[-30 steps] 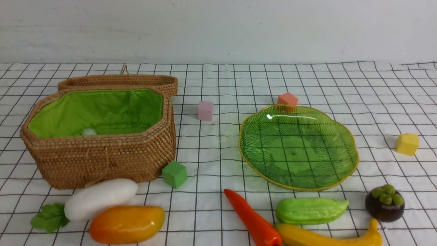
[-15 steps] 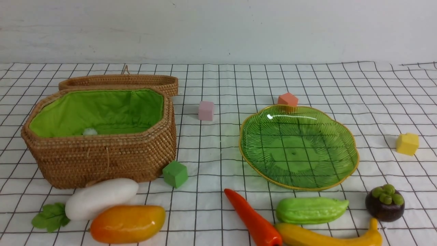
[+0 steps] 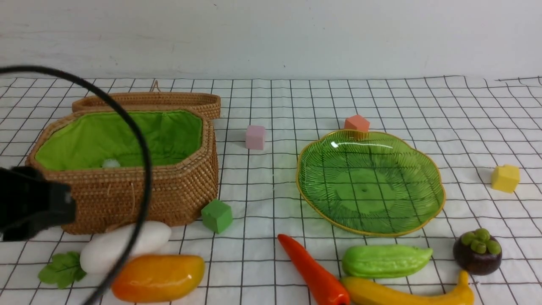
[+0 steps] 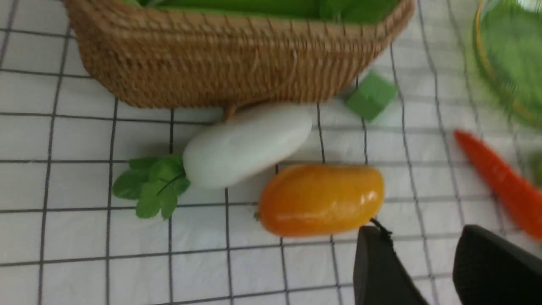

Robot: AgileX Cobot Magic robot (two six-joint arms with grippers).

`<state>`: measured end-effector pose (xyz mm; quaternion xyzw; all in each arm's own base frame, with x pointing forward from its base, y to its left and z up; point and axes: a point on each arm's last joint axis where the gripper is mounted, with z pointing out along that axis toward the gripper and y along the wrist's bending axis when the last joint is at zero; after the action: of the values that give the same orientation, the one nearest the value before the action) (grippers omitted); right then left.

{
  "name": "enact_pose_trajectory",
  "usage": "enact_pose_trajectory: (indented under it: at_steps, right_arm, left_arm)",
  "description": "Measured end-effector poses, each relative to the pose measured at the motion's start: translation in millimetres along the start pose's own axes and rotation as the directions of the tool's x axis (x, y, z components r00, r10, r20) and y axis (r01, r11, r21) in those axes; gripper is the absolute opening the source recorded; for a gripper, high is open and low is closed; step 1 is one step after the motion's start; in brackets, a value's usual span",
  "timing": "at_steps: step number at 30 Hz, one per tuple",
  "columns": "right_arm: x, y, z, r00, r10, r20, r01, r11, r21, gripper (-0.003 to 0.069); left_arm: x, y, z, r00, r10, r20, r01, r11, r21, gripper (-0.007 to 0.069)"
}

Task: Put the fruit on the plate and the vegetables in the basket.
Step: Grab the mango with your left arm and place it on the right plate

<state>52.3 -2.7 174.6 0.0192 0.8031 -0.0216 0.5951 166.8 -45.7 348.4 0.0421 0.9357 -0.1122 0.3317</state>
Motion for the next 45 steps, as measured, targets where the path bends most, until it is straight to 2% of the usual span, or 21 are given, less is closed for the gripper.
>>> enact_pose_trajectory:
  at_steps: [2, 3, 7, 10, 11, 12, 14, 16, 24, 30, 33, 39, 45]
  right_arm:
    - [0.0, 0.0, 0.0, 1.0, 0.0, 0.0, 0.0, 1.0, 0.0, 0.0242]
    - [0.0, 0.0, 0.0, 1.0, 0.0, 0.0, 0.0, 1.0, 0.0, 0.0242]
    - [0.0, 0.0, 0.0, 1.0, 0.0, 0.0, 0.0, 1.0, 0.0, 0.0242]
    - [0.0, 0.0, 0.0, 1.0, 0.0, 0.0, 0.0, 1.0, 0.0, 0.0242]
    - [0.0, 0.0, 0.0, 1.0, 0.0, 0.0, 0.0, 1.0, 0.0, 0.0242]
    - [0.0, 0.0, 0.0, 1.0, 0.0, 0.0, 0.0, 1.0, 0.0, 0.0242]
    - [0.0, 0.0, 0.0, 1.0, 0.0, 0.0, 0.0, 1.0, 0.0, 0.0242]
    - [0.0, 0.0, 0.0, 1.0, 0.0, 0.0, 0.0, 1.0, 0.0, 0.0242]
    - [0.0, 0.0, 0.0, 1.0, 0.0, 0.0, 0.0, 1.0, 0.0, 0.0242]
    - [0.0, 0.0, 0.0, 1.0, 0.0, 0.0, 0.0, 1.0, 0.0, 0.0242]
    - [0.0, 0.0, 0.0, 1.0, 0.0, 0.0, 0.0, 1.0, 0.0, 0.0242]
    - [0.0, 0.0, 0.0, 1.0, 0.0, 0.0, 0.0, 1.0, 0.0, 0.0242]
    - [0.0, 0.0, 0.0, 1.0, 0.0, 0.0, 0.0, 1.0, 0.0, 0.0242]
  left_arm:
    - [-4.2, -11.7, 22.4, 0.978, 0.185, -0.099, -0.179, 0.981, 0.072, 0.0344]
    - [-4.4, -13.0, 26.3, 0.972, 0.209, -0.111, -0.201, 0.976, 0.083, 0.0344]
    - [1.4, -38.2, 73.0, 0.837, 0.494, -0.235, -0.46, 0.868, 0.187, 0.0526]
    - [4.8, -46.2, 102.0, 0.728, 0.624, -0.284, -0.596, 0.781, 0.188, 0.063]
    - [5.5, -48.7, 111.8, 0.691, 0.662, -0.291, -0.638, 0.747, 0.185, 0.065]
    - [5.9, -50.0, 113.8, 0.682, 0.671, -0.291, -0.648, 0.739, 0.187, 0.0653]
    - [8.1, -55.3, 136.1, 0.611, 0.733, -0.299, -0.713, 0.674, 0.196, 0.0669]
    - [11.2, -58.9, 153.6, 0.571, 0.763, -0.303, -0.74, 0.638, 0.213, 0.067]
    - [20.2, -56.5, 197.0, 0.497, 0.794, -0.351, -0.776, 0.587, 0.229, 0.0664]
    - [24.4, -55.5, 208.2, 0.478, 0.795, -0.374, -0.778, 0.581, 0.242, 0.065]
    - [28.0, -54.8, 214.3, 0.467, 0.792, -0.393, -0.773, 0.582, 0.254, 0.0613]
    - [31.2, -55.9, 216.6, 0.483, 0.776, -0.406, -0.748, 0.607, 0.27, 0.05]
    - [28.9, -61.3, 211.6, 0.515, 0.735, -0.44, -0.686, 0.662, 0.302, 0.0501]
